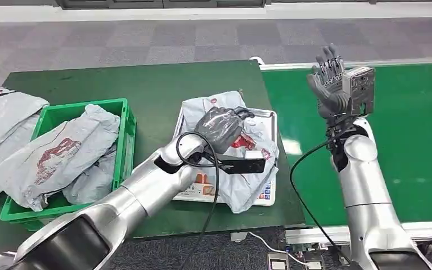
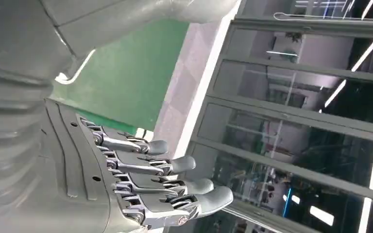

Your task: Moved the parcel from conveyor to table for the left to box.

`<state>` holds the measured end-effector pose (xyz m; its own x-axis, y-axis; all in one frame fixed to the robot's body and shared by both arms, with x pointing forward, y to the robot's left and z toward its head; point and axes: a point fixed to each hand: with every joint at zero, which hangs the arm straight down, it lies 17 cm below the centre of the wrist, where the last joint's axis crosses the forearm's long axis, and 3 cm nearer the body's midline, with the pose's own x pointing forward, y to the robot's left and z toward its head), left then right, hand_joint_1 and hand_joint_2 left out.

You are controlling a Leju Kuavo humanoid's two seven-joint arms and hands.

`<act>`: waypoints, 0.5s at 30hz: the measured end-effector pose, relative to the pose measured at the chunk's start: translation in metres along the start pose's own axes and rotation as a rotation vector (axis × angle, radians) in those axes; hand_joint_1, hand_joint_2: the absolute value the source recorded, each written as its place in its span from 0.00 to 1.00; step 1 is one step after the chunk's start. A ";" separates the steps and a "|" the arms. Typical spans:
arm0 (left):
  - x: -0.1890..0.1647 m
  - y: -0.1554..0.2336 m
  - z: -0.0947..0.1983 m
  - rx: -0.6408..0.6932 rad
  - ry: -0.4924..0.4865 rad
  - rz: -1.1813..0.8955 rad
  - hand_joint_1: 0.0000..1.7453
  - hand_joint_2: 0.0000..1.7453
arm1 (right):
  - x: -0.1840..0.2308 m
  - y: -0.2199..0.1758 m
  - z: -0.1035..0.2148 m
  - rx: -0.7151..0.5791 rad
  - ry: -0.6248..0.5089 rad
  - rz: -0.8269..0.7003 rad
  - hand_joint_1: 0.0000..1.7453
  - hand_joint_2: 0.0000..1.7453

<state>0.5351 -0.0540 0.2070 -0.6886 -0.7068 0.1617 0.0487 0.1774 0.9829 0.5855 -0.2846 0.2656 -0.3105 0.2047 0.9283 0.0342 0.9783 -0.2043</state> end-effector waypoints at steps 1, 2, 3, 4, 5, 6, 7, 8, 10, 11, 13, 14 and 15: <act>-0.002 0.002 0.000 0.006 0.007 -0.003 1.00 1.00 | 0.000 0.000 0.000 0.000 -0.001 0.000 0.00 1.00; -0.020 0.009 0.002 0.043 0.063 -0.045 1.00 1.00 | 0.000 -0.001 0.000 -0.006 -0.001 -0.002 0.00 1.00; -0.040 0.025 0.005 0.120 0.142 -0.095 1.00 1.00 | 0.000 -0.003 0.000 -0.017 0.000 -0.003 0.00 1.00; -0.064 0.049 0.012 0.225 0.229 -0.145 1.00 1.00 | -0.001 -0.004 0.001 -0.024 0.002 -0.004 0.00 1.00; -0.085 0.072 0.020 0.318 0.296 -0.182 1.00 1.00 | -0.002 -0.005 0.002 -0.032 0.005 -0.006 0.00 1.00; -0.102 0.090 0.028 0.380 0.342 -0.222 1.00 1.00 | -0.003 -0.007 0.003 -0.041 0.006 -0.006 0.00 1.00; -0.122 0.099 0.038 0.412 0.389 -0.250 1.00 1.00 | -0.004 -0.007 0.003 -0.044 0.007 -0.008 0.00 1.00; -0.140 0.104 0.048 0.432 0.434 -0.273 1.00 1.00 | -0.004 -0.009 0.004 -0.051 0.009 -0.010 0.00 1.00; -0.169 0.109 0.068 0.454 0.501 -0.316 1.00 1.00 | -0.005 -0.011 0.004 -0.057 0.010 -0.014 0.00 1.00; -0.184 0.112 0.078 0.460 0.538 -0.330 1.00 1.00 | -0.006 -0.011 0.004 -0.057 0.011 -0.017 0.00 1.00; -0.206 0.115 0.092 0.459 0.582 -0.361 1.00 1.00 | -0.008 -0.012 0.005 -0.058 0.016 -0.021 0.00 1.00; -0.216 0.117 0.099 0.457 0.600 -0.369 1.00 1.00 | -0.010 -0.012 0.007 -0.059 0.020 -0.022 0.00 1.00; -0.224 0.118 0.105 0.457 0.616 -0.373 1.00 1.00 | -0.012 -0.014 0.008 -0.060 0.024 -0.022 0.00 1.00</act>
<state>0.6193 0.1967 0.2776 -0.0788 -0.9968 -0.0161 -0.4912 0.0248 0.8707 0.5810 -0.3009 0.2550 -0.2893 0.1836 0.9395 0.0849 0.9825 -0.1658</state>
